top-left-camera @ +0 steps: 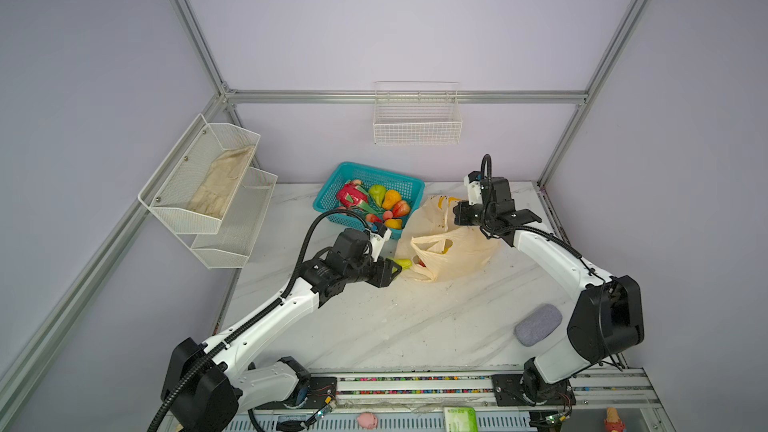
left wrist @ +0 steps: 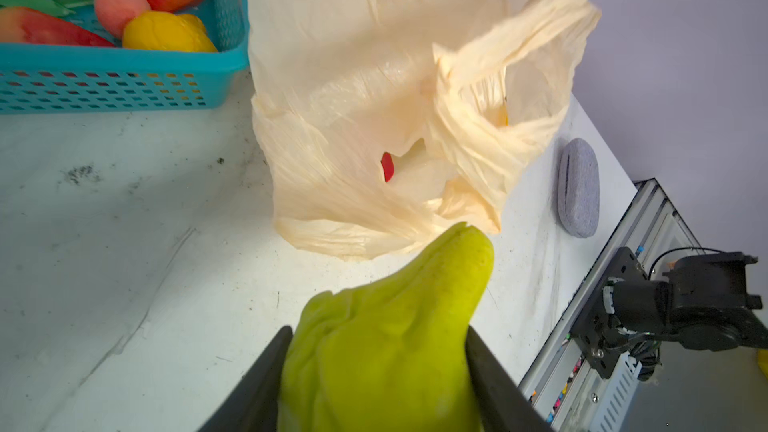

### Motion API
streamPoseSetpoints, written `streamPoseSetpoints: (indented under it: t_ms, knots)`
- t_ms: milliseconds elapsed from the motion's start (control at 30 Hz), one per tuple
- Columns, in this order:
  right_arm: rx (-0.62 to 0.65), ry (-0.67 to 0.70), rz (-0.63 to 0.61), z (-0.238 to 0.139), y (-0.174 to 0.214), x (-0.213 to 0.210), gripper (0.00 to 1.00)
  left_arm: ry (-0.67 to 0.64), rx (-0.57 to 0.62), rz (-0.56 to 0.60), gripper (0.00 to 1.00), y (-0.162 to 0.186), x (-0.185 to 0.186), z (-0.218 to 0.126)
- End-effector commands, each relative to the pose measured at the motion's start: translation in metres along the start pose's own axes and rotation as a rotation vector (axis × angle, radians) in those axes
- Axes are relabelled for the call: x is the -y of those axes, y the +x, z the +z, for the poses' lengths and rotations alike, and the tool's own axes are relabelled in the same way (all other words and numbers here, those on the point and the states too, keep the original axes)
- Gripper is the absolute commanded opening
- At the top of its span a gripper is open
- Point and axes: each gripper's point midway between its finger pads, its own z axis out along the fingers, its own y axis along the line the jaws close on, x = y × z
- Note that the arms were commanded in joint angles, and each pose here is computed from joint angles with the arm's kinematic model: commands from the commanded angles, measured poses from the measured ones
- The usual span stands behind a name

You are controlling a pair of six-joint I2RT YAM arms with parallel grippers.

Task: Place the fake fruits into the plastic bag and tie a complex knot
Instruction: 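Carry the green pear with the left gripper into the bag opening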

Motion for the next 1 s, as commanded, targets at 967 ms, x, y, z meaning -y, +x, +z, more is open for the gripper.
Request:
streamPoseSetpoints:
  t_ms: [967]
  knots:
    - [0.008, -0.067, -0.017, -0.024, 0.014, -0.01, 0.0, 0.072, 0.159, -0.113, 0.39, -0.102, 0.033, 0.087]
